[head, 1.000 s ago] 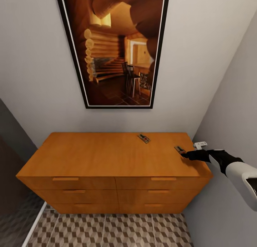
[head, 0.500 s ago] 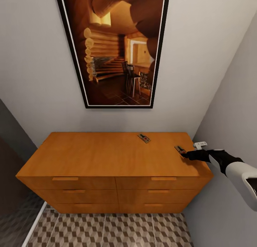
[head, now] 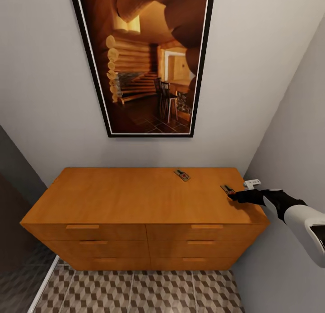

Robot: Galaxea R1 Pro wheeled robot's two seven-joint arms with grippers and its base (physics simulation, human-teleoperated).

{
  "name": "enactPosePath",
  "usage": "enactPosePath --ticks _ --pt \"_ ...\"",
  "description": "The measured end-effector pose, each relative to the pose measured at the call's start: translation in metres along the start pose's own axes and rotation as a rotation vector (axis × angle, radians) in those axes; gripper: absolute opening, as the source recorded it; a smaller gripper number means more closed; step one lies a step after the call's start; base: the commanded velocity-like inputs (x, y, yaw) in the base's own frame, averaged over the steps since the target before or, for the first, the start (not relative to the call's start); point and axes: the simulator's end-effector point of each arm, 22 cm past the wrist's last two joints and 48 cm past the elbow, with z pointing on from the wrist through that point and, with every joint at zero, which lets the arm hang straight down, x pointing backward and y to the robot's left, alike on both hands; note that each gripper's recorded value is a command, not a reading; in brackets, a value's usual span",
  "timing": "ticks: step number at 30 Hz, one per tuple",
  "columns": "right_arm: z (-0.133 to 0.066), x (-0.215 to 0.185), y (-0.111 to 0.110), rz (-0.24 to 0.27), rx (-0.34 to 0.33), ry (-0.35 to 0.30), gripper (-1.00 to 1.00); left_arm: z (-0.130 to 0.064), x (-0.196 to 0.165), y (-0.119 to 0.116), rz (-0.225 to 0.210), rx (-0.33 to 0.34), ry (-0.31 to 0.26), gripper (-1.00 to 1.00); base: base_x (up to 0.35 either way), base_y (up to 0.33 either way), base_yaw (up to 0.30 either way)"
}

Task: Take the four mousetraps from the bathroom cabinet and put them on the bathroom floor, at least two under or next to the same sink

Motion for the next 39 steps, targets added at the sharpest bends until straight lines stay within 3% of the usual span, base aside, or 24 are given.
enactPosePath --ticks 27,39 --pt "0.005 0.013 0.006 0.008 -0.008 0.026 1.00 0.000 0.002 0.000 0.000 -0.001 0.005 1.00 0.000 0.000 0.000" --pt "0.011 0.010 0.007 0.002 -0.012 0.005 1.00 0.002 0.010 0.001 0.002 -0.002 0.021 1.00 0.000 0.000 0.000"
